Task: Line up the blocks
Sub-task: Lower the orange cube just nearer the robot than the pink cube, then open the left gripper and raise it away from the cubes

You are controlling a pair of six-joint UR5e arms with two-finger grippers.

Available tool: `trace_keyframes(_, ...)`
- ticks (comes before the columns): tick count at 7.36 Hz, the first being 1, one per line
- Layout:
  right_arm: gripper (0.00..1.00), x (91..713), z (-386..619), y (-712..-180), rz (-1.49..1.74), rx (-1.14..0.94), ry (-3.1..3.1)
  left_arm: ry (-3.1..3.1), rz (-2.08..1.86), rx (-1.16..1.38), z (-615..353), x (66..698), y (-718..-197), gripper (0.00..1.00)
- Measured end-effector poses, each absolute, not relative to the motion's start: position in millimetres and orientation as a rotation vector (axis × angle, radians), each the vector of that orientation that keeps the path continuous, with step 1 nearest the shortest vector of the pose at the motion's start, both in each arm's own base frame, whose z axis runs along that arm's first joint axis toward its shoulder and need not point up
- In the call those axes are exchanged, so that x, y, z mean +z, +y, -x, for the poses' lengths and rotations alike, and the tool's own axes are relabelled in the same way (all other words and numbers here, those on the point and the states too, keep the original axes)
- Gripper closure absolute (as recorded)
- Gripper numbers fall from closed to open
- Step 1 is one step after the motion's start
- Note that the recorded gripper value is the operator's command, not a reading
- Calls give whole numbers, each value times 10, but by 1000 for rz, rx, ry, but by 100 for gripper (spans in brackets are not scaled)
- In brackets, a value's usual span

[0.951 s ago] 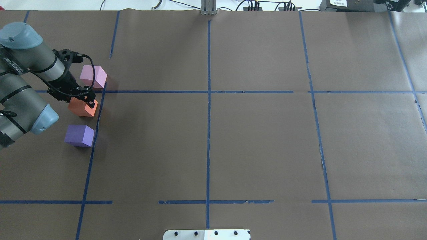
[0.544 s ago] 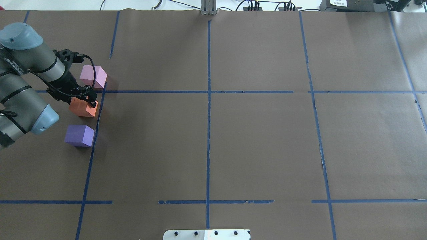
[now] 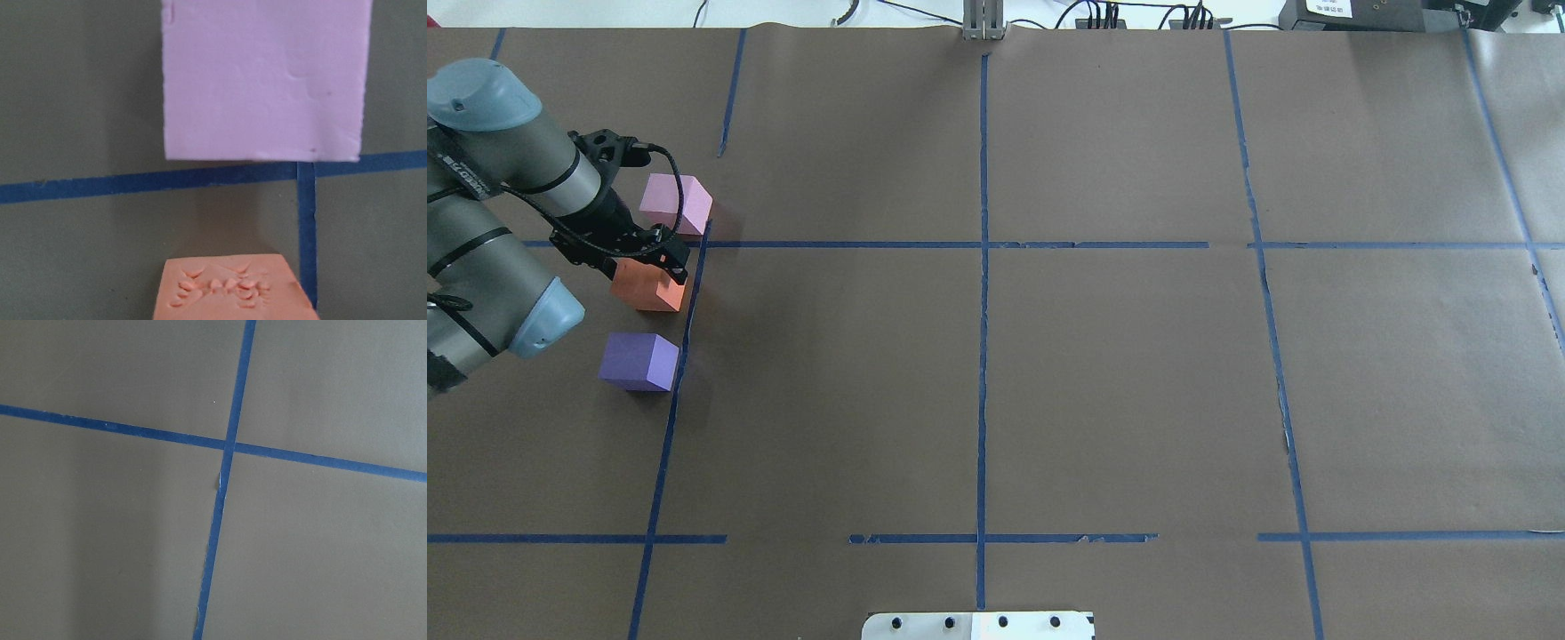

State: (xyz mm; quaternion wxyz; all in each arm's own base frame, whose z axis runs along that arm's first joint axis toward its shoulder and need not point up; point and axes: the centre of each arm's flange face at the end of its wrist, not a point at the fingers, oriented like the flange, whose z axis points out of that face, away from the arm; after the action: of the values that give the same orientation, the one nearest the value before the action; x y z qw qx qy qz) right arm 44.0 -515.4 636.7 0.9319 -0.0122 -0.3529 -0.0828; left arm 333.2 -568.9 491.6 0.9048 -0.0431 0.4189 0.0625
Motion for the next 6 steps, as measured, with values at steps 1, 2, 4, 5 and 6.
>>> trace_keyframes(1,0,6367,-440,-5154,25,-169,-722,866,81,125,-3307,4872,-5695,0)
trace_keyframes(2,0,6368,-440,-5154,25,-169,-722,861,64,117,-3262,4808,-5706,0)
trace_keyframes(4,0,6368,-440,-5154,25,-169,-722,832,40,97,-3170,4693,-5714,0)
trace_keyframes(5,0,6368,-440,-5154,25,-169,-722,821,34,87,-3112,4614,-5707,0)
trace_keyframes(6,0,6368,-440,-5154,25,-169,-722,817,28,71,-2992,4472,-5702,0)
